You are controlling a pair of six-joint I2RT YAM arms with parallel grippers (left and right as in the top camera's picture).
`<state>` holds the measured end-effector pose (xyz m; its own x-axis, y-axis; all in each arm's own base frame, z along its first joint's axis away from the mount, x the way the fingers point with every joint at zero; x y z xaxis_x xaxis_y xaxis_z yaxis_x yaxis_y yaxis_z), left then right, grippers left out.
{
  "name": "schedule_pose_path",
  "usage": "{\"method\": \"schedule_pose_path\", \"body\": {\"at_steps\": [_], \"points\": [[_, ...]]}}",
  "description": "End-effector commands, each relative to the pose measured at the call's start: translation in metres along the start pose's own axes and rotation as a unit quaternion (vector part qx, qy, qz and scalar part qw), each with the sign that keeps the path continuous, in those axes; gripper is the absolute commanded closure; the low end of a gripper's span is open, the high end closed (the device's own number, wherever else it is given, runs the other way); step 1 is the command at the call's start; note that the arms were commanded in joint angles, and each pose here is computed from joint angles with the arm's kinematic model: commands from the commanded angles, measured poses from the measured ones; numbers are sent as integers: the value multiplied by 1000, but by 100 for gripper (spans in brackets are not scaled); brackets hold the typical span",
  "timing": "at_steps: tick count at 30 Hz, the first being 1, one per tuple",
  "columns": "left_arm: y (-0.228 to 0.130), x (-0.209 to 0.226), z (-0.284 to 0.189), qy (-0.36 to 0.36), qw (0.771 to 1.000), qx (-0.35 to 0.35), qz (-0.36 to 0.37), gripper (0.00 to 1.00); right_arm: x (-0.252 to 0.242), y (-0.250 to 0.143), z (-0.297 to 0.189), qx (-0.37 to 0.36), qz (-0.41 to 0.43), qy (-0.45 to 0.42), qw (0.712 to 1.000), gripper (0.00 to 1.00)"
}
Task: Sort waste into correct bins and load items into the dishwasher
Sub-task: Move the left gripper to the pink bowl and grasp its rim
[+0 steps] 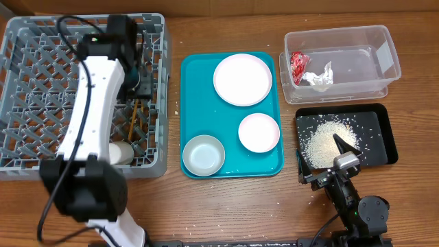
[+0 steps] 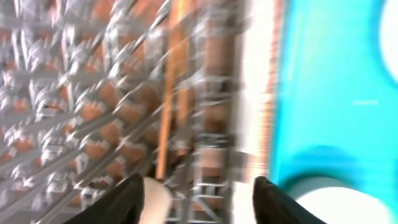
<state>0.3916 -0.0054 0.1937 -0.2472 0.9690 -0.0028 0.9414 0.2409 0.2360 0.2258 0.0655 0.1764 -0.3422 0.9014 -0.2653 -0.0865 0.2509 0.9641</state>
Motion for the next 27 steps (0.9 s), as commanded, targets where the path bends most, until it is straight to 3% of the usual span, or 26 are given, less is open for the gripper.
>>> {"method": "schedule_pose_path", "body": {"at_steps": [1, 3, 6, 8, 10, 13, 15, 16, 20, 24, 27], "points": [[-12, -55, -86, -147, 985, -76, 58, 46, -1, -1, 0, -3, -1, -5, 1000, 0], [-24, -74, -111, -174, 976, -100, 85, 47, -1, -1, 0, -3, -1, -5, 1000, 0], [-46, -103, -143, -221, 959, -124, 126, 11, -1, -1, 0, -3, -1, -6, 1000, 0], [-62, -120, -157, -253, 948, -123, 152, 16, -1, -1, 0, -3, -1, -5, 1000, 0], [-69, -130, -165, -267, 940, -127, 169, 0, -1, -1, 0, -3, -1, -5, 1000, 0], [-84, -140, -160, -264, 941, -106, 186, 0, -1, -1, 0, -3, -1, -5, 1000, 0], [-89, -136, -149, -237, 957, -81, 148, 18, -1, -1, 0, -3, -1, -5, 1000, 0], [-90, -132, -143, -219, 966, -70, 116, 20, -1, -1, 0, -3, -1, -5, 1000, 0], [-88, -121, -113, -163, 985, -48, 23, 20, -1, -1, 0, -3, -1, -5, 1000, 0], [-97, -129, -74, -154, 988, -16, -16, 23, -1, -1, 0, -3, -1, -5, 1000, 0], [-102, -155, -49, -184, 983, -9, 0, 27, -1, -1, 0, -3, -1, -5, 1000, 0]]}}
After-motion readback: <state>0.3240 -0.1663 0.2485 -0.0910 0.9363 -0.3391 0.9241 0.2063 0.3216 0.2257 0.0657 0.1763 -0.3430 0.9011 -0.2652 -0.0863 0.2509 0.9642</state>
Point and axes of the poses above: each gripper's point midway between its finger pads, its own z axis out along the fingers, its own x axis along the line the jaws close on, y = z × x, the point moved 1 cm from there along -z, back along the fingers, and after that the axes turned 12 degrees about -z, right-handed, at the moved point
